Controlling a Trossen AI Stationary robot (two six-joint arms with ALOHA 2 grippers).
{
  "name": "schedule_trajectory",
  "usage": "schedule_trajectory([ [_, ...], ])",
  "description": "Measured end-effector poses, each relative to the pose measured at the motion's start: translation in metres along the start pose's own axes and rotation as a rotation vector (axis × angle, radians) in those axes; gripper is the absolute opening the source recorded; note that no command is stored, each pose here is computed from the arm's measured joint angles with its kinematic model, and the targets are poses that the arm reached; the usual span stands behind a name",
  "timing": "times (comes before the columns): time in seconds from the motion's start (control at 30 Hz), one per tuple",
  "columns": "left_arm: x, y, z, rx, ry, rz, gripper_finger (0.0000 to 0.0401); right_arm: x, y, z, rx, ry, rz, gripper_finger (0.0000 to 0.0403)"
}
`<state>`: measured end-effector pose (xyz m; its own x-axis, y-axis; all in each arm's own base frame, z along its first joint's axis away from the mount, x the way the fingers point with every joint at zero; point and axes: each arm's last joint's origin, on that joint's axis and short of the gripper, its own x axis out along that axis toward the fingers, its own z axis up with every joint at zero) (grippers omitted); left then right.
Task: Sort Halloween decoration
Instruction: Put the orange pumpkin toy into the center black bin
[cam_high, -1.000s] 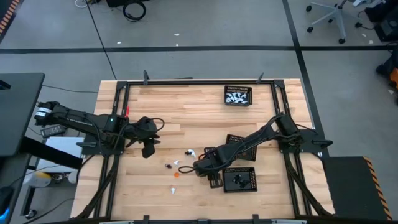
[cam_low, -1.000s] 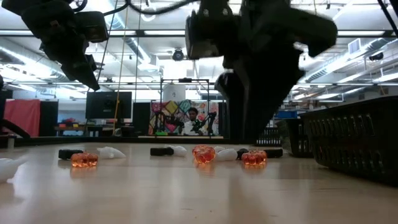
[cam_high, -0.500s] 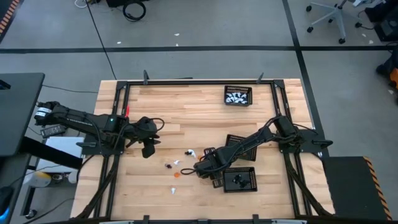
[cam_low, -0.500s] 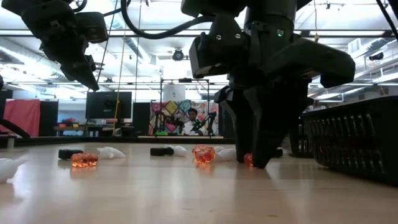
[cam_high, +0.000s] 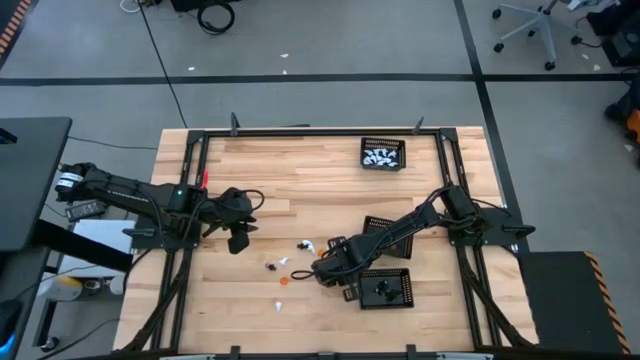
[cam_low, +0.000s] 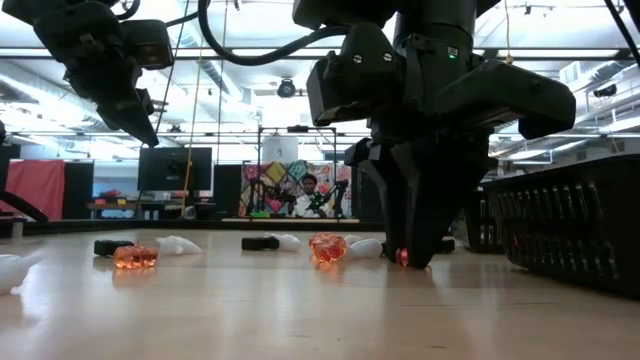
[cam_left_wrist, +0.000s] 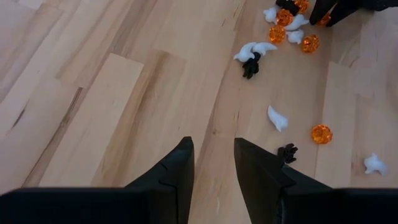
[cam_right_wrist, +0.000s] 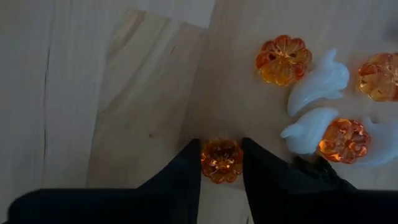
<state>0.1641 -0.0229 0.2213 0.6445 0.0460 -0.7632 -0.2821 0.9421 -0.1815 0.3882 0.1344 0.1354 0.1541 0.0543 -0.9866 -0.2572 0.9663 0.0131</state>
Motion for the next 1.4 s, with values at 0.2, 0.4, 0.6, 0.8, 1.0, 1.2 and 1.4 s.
schedule_trajectory([
  [0.2, 0.0, 0.0, 0.0, 0.003, 0.0, 0.0, 0.0123, -0.005, -0.003, 0.006, 0.001, -0.004, 0.0, 0.0103],
  [0.4, 0.0, 0.0, 0.0, 0.003, 0.0, 0.0, 0.0123, -0.019, -0.011, 0.018, -0.004, -0.042, -0.019, 0.0101],
  [0.6, 0.0, 0.0, 0.0, 0.01, 0.002, 0.001, 0.0123, -0.038, -0.02, 0.023, 0.006, -0.004, -0.034, 0.0102],
  [0.8, 0.0, 0.0, 0.0, 0.011, 0.002, 0.001, 0.0123, -0.06, -0.033, 0.025, 0.036, 0.042, -0.04, 0.0102],
  [1.0, 0.0, 0.0, 0.0, 0.01, 0.002, 0.001, 0.0123, -0.075, -0.042, 0.02, 0.07, 0.135, -0.026, 0.0102],
  [1.2, 0.0, 0.0, 0.0, 0.005, 0.001, 0.002, 0.0123, -0.086, -0.046, 0.007, 0.087, 0.279, -0.001, 0.0103],
  [1.4, 0.0, 0.0, 0.0, 0.004, 0.001, 0.001, 0.0123, -0.097, -0.05, 0.001, 0.102, 0.299, 0.008, 0.0103],
])
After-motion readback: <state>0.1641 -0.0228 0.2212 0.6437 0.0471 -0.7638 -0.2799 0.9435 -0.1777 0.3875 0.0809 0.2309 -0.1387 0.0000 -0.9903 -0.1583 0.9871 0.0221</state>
